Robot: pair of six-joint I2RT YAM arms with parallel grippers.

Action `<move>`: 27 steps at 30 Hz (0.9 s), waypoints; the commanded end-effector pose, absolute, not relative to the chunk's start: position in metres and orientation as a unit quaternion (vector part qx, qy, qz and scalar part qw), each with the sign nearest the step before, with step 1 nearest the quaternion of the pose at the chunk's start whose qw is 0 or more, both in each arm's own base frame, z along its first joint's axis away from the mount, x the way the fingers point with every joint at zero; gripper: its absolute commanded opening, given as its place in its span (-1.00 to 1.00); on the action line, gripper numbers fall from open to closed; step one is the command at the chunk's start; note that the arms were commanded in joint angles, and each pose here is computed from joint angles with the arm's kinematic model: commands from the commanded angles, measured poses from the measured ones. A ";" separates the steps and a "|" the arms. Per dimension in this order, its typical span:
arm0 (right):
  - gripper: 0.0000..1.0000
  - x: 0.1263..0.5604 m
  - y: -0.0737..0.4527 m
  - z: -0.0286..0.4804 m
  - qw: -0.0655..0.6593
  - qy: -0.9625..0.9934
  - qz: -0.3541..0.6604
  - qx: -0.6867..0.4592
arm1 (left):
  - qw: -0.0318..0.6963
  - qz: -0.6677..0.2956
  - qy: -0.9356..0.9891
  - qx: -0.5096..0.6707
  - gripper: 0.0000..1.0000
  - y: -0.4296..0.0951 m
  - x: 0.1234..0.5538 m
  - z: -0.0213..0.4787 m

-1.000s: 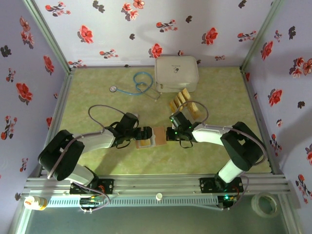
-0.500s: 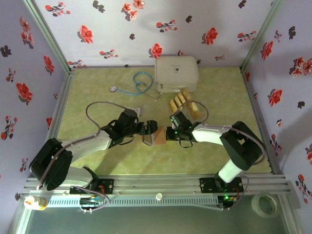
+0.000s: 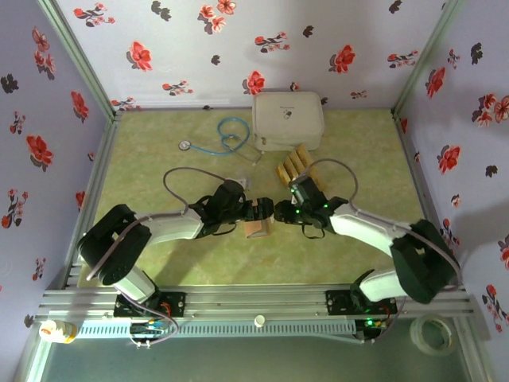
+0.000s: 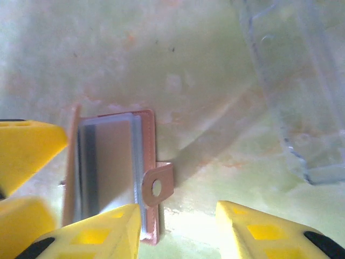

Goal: Put the credit cards into the card holder
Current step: Close the card holder at the center of the table.

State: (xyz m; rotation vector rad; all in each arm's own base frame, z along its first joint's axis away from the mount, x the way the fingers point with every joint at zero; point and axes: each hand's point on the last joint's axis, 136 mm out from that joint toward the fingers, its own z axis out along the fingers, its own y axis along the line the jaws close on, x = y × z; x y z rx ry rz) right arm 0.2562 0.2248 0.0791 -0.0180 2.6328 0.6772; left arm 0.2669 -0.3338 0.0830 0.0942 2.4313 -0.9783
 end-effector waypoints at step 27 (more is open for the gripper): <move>-0.45 0.216 0.231 0.102 0.164 0.932 0.323 0.009 | 0.243 -0.235 0.941 -0.007 0.99 -0.319 0.282 0.074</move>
